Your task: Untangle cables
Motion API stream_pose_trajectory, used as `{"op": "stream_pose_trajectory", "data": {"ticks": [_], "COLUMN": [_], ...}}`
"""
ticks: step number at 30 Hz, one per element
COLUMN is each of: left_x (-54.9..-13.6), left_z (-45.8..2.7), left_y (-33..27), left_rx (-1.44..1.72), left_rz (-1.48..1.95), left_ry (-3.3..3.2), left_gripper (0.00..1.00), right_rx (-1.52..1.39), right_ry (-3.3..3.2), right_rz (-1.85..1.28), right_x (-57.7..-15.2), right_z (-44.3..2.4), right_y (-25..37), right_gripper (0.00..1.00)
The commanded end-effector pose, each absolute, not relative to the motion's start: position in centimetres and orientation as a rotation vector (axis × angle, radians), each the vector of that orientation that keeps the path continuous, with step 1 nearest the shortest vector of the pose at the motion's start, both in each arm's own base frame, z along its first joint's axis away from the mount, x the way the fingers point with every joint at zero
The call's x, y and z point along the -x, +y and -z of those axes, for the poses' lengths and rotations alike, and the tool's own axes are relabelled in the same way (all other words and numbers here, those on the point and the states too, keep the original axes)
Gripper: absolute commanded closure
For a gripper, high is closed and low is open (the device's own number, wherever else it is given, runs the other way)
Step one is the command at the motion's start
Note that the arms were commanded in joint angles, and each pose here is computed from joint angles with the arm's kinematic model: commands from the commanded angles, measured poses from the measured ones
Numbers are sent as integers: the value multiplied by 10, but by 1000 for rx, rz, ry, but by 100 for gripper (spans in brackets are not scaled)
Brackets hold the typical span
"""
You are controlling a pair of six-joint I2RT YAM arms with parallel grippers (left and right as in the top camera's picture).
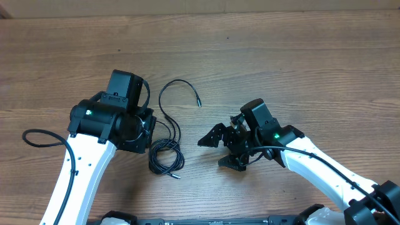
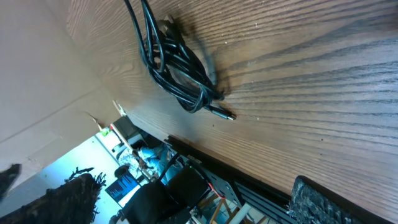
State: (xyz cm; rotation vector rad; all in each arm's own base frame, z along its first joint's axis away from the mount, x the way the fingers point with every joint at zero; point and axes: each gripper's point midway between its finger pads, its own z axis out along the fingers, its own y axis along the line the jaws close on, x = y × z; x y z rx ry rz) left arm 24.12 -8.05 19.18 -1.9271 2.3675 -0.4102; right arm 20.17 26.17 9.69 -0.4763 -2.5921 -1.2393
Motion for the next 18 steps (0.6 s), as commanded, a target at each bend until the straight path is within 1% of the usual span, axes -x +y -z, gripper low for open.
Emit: {"op": "stream_pose_trajectory", "data": {"ticks": [1, 3, 5, 6, 9, 10, 15, 16, 17, 18], "left_x": [-243, -241, -236, -232, -219, -216, -200, -197, -189, -186], "left_z": [-187, -187, -185, -184, -176, -173, -135, -125, -108, -101], "left_y": [-66, -62, -60, -59, -56, -56, -67, -70, -77, -80], "left_rx": [1803, 1745, 1707, 1711, 1734, 1742, 1802, 1817, 1847, 1860], "left_rz": [293, 260, 224, 205, 139, 126, 138, 150, 179, 200], "left_ry": [2400, 2430, 2470, 2484, 2521, 2532, 2623, 2643, 2682, 2701], "left_gripper": [37, 21, 4, 0, 0, 3, 18, 22, 31, 32], "right_rx": [457, 465, 471, 474, 487, 491, 492, 472, 440, 427], "right_ry": [-2591, -2602, -2613, -2618, -2636, -2640, -2665, -2672, -2688, -2693], "right_rz": [1256, 1249, 1243, 1241, 1227, 1223, 1194, 1192, 1185, 1182], "right_x": [-202, -203, -205, -205, -207, -207, -207, -206, -205, -204], "right_z": [-99, -98, -97, -96, -94, -93, -89, -89, -87, -87], "right_y": [263, 262, 261, 261, 259, 258, 255, 254, 253, 252], "right_gripper": [2, 2, 2, 2, 2, 2, 2, 2, 2, 2]}}
